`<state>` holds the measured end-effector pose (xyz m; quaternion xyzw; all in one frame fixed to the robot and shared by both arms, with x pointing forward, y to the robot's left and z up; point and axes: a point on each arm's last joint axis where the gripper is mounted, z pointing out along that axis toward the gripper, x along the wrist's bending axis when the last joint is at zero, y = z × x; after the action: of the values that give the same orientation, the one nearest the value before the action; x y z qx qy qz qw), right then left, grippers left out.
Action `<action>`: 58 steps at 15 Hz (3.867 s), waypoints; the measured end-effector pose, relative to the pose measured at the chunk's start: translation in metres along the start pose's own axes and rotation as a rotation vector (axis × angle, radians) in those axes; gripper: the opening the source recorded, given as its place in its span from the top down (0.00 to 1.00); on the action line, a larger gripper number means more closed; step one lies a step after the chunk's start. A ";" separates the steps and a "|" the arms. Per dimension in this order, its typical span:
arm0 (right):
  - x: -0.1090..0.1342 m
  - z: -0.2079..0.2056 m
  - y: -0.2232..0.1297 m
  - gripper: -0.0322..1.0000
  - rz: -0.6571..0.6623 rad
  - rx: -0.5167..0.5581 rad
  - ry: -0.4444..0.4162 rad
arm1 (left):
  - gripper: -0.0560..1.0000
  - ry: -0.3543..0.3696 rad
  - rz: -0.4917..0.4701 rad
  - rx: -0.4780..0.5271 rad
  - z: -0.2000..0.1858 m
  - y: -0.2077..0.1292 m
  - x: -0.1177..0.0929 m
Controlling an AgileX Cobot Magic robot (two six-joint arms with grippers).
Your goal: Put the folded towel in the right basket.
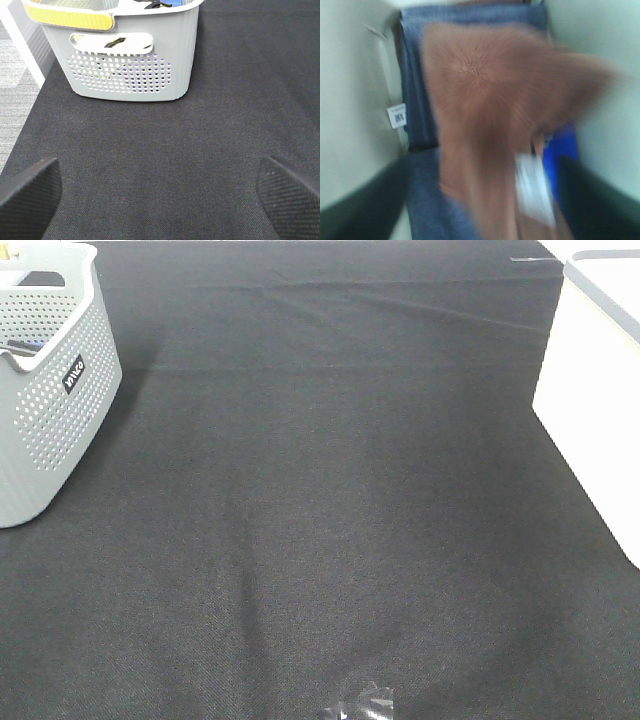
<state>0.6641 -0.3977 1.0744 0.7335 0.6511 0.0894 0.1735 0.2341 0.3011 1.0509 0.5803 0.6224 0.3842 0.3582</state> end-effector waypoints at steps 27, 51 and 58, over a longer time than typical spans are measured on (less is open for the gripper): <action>0.035 -0.168 -0.391 0.03 -0.041 -0.685 0.097 | 0.01 0.000 0.000 0.000 0.000 0.000 0.000; 0.044 -0.132 -0.419 0.03 -0.033 -0.626 0.169 | 0.01 0.000 0.000 0.000 0.000 0.000 0.000; 0.044 -0.132 -0.419 0.03 -0.033 -0.626 0.169 | 0.01 0.000 0.000 0.000 0.000 0.000 0.000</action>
<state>0.2354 -0.2981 1.0363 0.6238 0.6159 0.3432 0.3373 0.2341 0.3011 1.0509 0.5803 0.6224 0.3842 0.3582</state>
